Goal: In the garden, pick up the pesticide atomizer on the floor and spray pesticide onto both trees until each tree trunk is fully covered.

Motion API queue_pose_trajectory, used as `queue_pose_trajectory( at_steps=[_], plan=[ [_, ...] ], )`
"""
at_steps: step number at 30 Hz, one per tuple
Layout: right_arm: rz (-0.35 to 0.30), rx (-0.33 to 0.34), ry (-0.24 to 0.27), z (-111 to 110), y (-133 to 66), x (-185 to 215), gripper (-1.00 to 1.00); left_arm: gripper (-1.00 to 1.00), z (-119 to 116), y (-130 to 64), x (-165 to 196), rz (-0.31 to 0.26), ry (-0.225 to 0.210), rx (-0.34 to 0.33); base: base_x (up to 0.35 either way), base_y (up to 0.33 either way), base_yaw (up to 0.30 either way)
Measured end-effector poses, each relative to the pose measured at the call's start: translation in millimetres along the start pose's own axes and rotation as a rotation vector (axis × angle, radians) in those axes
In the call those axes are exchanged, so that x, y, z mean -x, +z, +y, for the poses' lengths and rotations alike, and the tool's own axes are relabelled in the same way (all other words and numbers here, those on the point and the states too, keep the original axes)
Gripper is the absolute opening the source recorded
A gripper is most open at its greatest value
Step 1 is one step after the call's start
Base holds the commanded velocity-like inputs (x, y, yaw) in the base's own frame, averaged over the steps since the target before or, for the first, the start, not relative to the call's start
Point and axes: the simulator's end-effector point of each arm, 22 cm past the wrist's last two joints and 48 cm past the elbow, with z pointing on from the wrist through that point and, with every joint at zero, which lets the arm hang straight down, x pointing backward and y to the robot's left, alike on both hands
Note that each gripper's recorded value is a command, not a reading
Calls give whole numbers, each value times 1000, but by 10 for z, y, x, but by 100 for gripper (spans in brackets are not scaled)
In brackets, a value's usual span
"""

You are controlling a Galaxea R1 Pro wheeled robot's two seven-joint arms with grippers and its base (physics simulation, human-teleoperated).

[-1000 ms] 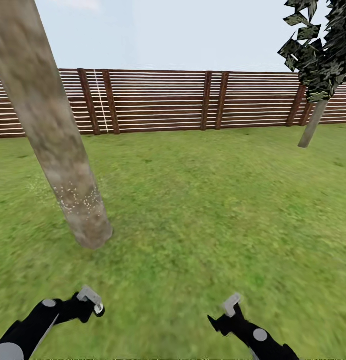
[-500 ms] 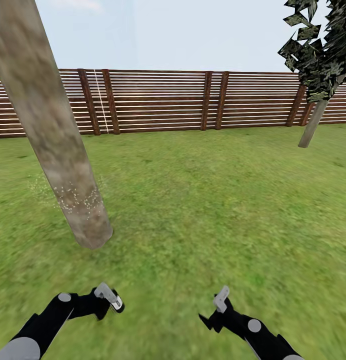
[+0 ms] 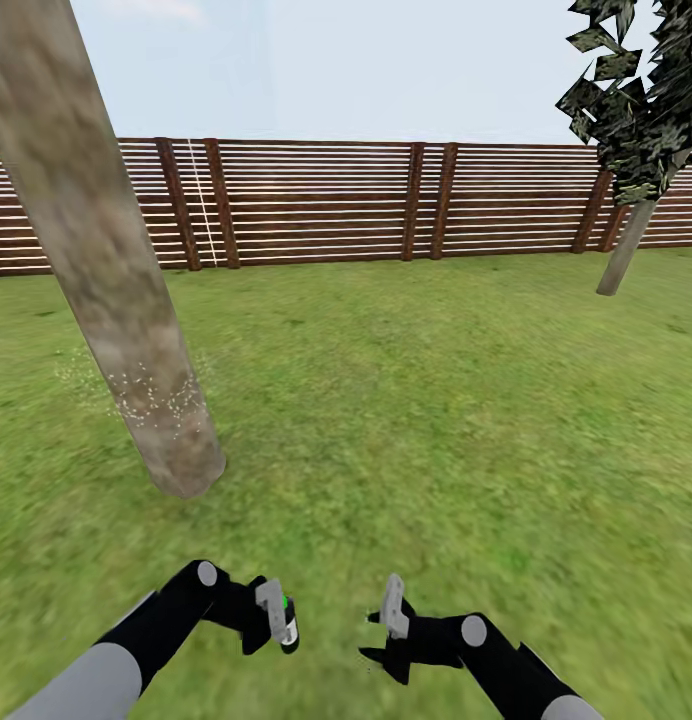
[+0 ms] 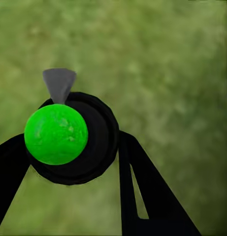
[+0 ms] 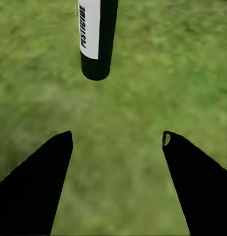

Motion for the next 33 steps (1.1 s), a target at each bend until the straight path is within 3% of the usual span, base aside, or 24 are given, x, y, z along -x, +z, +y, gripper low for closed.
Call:
queue_pose_trajectory(
  at_steps=[3,7,16,18,19,25,33],
  plan=[
    [-8,11,-9,6,-2,48,-100,-100,-39,43,88,-9,8,-7,0,0,0],
    [-39,32,-45,-27,-17,254,-100,-100,-190,208,278,16,79,-30,0,0,0],
    [-54,26,-49,-98,39,474,-100,-100,-364,343,578,-19,114,-61,0,0,0],
    [-60,21,-55,-122,34,520,-100,-100,-516,412,546,18,179,-98,0,0,0],
    [-61,21,-56,-124,33,524,-100,-100,-538,423,556,20,187,-102,0,0,0],
    [-63,21,-57,-123,35,532,-100,-100,-625,481,721,0,200,-114,0,0,0],
    [-62,21,-56,-121,38,533,-100,-100,-549,468,822,-5,198,-94,0,0,0]
  ],
)
